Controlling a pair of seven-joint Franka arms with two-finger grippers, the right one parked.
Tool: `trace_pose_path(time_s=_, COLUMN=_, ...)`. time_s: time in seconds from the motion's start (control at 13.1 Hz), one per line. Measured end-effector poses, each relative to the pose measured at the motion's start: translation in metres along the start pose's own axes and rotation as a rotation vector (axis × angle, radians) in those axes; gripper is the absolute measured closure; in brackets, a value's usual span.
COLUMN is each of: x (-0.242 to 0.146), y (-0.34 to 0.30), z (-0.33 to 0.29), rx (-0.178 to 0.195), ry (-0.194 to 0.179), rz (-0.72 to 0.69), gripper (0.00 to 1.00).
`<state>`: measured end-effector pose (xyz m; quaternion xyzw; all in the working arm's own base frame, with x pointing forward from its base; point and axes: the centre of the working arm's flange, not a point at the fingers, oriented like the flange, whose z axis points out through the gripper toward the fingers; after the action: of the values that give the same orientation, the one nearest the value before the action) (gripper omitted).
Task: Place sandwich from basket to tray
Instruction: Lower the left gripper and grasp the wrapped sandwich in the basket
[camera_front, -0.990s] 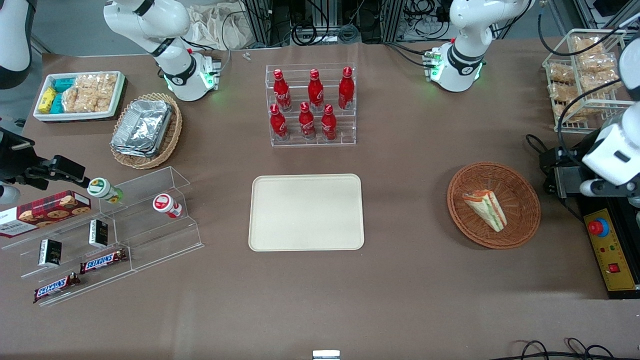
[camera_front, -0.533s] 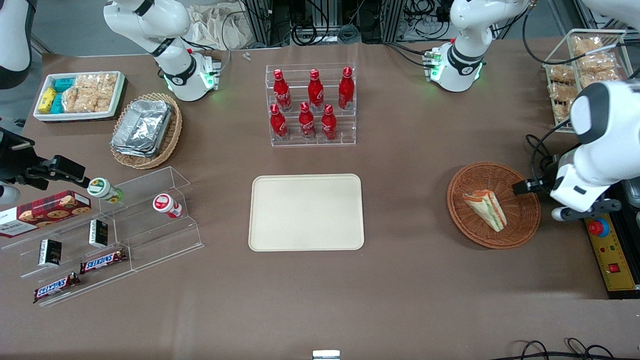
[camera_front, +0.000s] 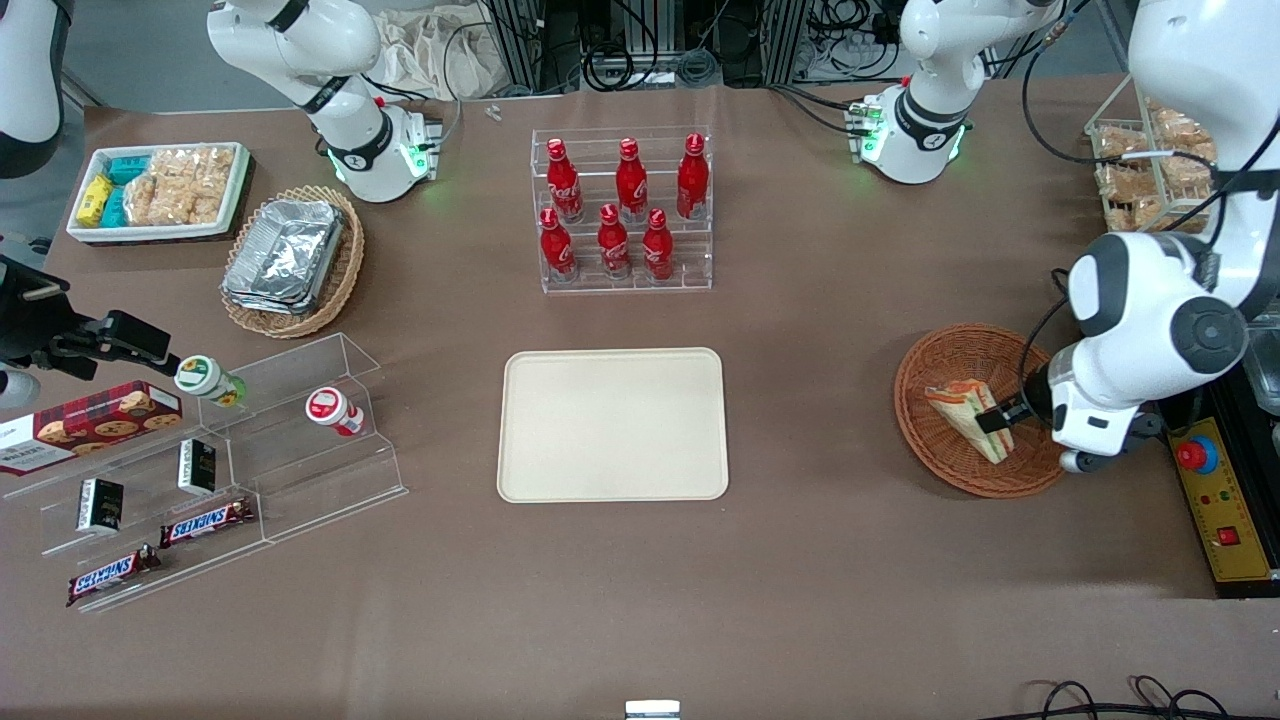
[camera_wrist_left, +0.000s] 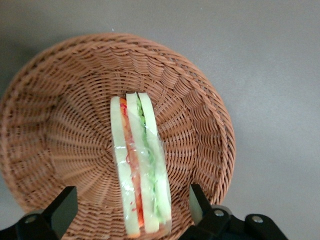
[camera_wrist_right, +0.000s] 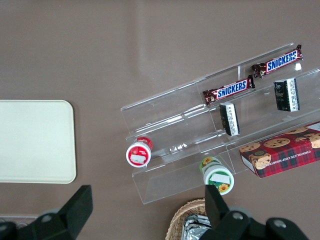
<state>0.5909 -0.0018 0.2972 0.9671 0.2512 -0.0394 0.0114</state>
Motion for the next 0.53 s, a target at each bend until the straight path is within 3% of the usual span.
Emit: trace_pose_path(time_s=0.53, x=-0.016, y=-0.004, z=0.05, rx=-0.034, ry=0.017, rz=-0.021, gripper=0.03)
